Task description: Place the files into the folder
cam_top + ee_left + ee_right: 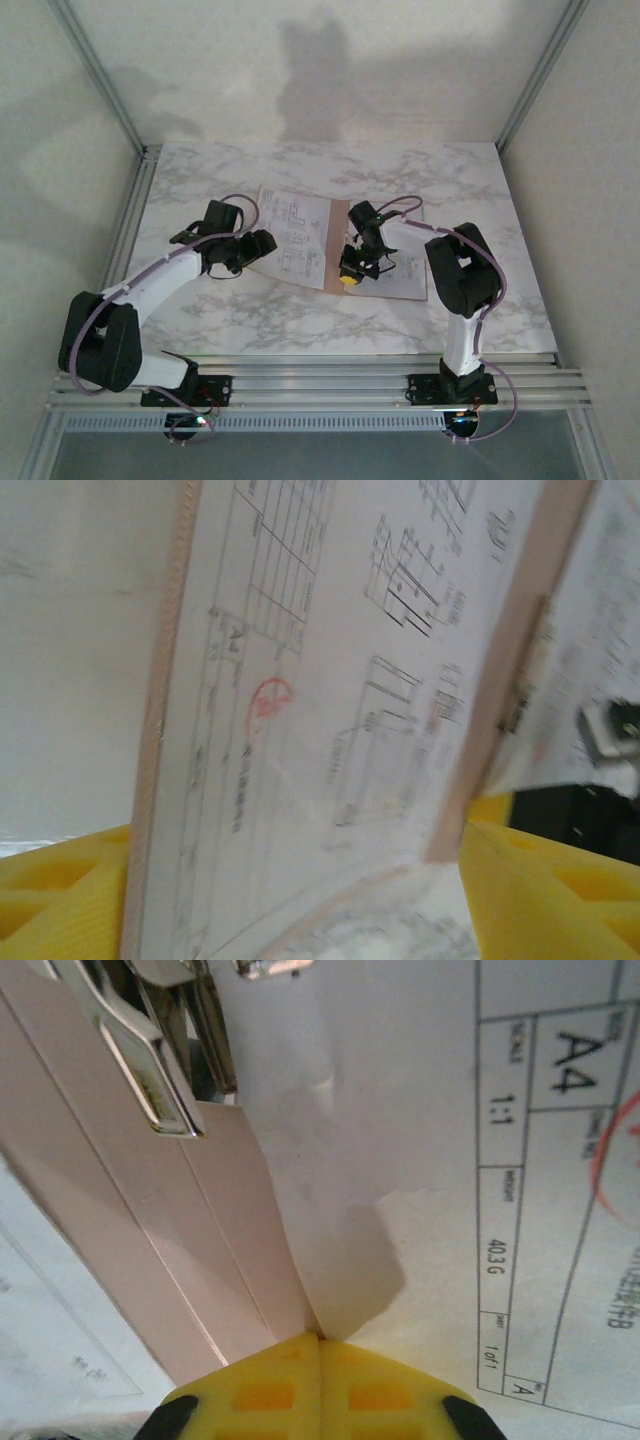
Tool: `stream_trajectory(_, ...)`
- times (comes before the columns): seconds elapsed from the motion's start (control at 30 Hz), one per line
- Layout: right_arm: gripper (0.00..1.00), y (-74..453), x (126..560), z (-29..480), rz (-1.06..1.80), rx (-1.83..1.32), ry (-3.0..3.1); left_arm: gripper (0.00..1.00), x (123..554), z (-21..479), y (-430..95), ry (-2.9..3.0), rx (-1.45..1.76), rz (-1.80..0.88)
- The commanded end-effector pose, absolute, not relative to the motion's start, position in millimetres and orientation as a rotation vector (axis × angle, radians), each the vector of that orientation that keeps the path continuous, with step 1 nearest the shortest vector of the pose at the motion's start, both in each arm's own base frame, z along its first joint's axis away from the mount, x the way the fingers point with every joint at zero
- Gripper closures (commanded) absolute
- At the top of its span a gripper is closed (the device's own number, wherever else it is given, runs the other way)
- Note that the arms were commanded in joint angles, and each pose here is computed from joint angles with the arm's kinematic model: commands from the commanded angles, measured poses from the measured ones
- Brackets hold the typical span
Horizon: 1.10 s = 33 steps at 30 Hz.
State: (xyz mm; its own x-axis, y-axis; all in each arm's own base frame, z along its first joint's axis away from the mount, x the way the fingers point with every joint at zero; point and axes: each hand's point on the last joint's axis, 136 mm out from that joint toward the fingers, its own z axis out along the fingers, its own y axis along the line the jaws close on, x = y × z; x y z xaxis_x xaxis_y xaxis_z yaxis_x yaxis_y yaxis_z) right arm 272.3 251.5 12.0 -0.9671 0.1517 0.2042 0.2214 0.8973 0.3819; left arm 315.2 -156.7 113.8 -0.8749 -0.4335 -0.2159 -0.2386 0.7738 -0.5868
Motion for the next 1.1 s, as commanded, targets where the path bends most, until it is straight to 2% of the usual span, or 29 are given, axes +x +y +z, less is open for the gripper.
stream_trajectory(0.0,1.0,207,237,-39,-0.226,-0.315,-2.846,0.31,313,151,-185,2.564,-0.425,-0.977)
stream_trajectory(0.07,1.0,206,237,-40,-0.224,-0.318,-2.845,0.35,310,158,-191,2.555,-0.4,-0.995)
stream_trajectory(0.17,1.0,206,236,-39,-0.224,-0.318,-2.846,0.48,309,163,-195,2.551,-0.382,-0.991)
stream_trajectory(0.23,1.0,207,237,-39,-0.229,-0.32,-2.851,0.63,310,163,-194,2.554,-0.385,-0.971)
stream_trajectory(0.3,0.99,209,239,-36,-0.249,-0.321,-2.862,0.81,310,161,-193,2.565,-0.378,-0.933)
stream_trajectory(0.4,0.9,219,248,-27,-0.347,-0.308,-2.897,1.0,312,154,-188,2.606,-0.35,-0.815)
stream_trajectory(0.57,0.66,251,273,10,-0.65,-0.258,-2.961,1.0,314,148,-170,2.66,-0.303,-0.6)
stream_trajectory(0.7,0.53,266,295,56,-0.849,-0.221,-3.033,1.0,314,150,-148,2.69,-0.282,-0.397)
stream_trajectory(0.87,0.48,246,319,89,-0.884,-0.314,-3.13,1.0,310,158,-122,2.71,-0.26,-0.181)
stream_trajectory(1.07,0.5,184,323,74,-0.716,-0.621,-3.141,1.0,303,167,-93,2.711,-0.288,0.039)
